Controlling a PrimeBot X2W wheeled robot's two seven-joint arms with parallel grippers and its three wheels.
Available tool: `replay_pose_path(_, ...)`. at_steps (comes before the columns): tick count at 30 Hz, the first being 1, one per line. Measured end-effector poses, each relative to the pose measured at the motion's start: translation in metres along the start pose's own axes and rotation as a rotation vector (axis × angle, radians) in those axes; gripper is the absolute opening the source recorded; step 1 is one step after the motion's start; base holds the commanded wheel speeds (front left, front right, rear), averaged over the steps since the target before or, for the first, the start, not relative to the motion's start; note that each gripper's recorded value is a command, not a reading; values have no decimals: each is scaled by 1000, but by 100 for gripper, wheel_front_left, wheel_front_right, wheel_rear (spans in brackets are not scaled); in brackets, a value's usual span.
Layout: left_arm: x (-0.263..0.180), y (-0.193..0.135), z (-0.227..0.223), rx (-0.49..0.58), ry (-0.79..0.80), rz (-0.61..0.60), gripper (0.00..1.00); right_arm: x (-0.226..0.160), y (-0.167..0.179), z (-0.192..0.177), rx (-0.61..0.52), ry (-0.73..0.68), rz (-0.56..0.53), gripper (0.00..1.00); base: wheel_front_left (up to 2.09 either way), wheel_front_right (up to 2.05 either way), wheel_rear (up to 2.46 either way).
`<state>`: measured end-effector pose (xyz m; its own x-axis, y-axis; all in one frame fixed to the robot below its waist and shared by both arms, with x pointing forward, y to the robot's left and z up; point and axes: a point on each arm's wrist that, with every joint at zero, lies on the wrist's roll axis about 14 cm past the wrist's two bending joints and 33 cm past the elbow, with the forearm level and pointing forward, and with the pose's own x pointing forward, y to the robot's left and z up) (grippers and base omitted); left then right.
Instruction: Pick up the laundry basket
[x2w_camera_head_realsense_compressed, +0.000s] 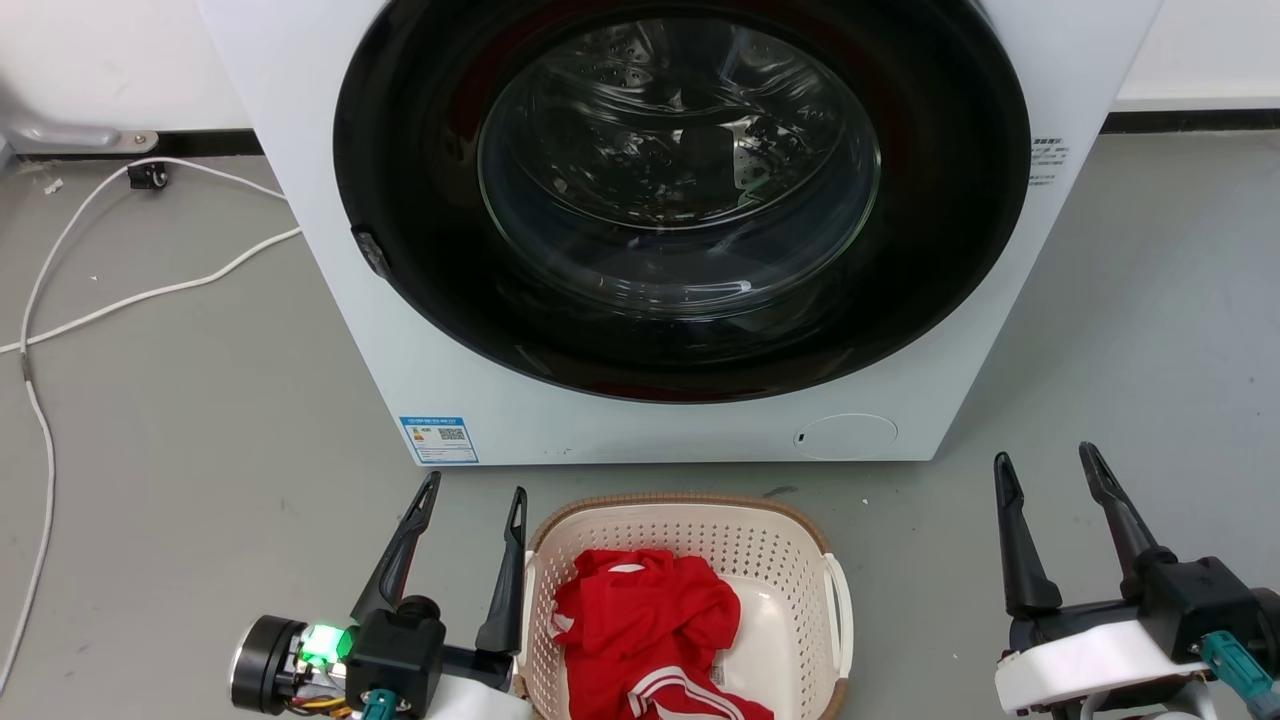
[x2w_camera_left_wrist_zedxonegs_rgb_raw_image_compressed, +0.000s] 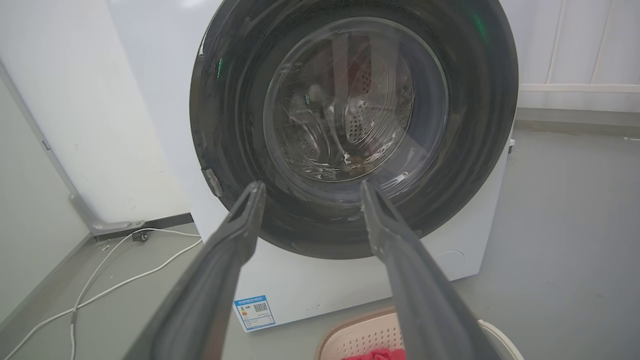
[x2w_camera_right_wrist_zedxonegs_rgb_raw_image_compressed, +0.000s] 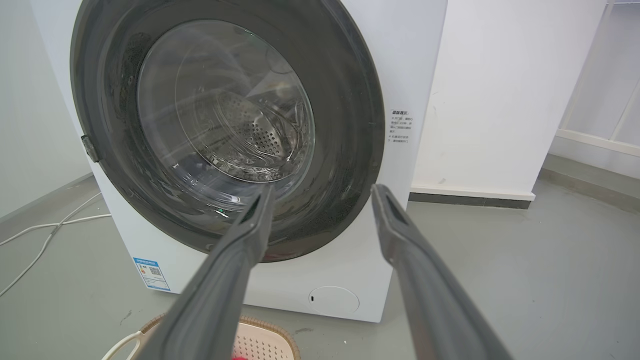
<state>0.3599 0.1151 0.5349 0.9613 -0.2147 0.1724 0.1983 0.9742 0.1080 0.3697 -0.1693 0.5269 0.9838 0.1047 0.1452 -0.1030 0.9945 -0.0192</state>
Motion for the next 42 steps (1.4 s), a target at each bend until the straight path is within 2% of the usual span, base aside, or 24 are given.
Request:
replay_pose_path(16, 1, 0, -24, -39, 73, -8, 100, 4, -5, -11, 7, 30, -13, 100, 0, 0, 0)
replay_pose_path(25, 27, 5, -64, -69, 163, -20, 100, 31, -5, -43, -8, 105, -1, 100, 0, 0, 0)
replay_pose_path(29, 46, 10, -95, -86, 224, -22, 100, 51, -4, -70, -1, 162, 8, 100, 0, 0, 0)
replay_pose_path(33, 60, 12, -142, -99, 330, -48, 100, 65, -4, -114, 18, 262, 11, 100, 0, 0, 0)
replay_pose_path(37, 52, 18, -208, -125, 511, -29, 100, 66, -1, -174, 41, 430, 20, 100, 0, 0, 0)
replay_pose_path(42, 56, 17, -263, -119, 647, -69, 100, 67, 5, -236, 65, 611, 34, 100, 0, 0, 0)
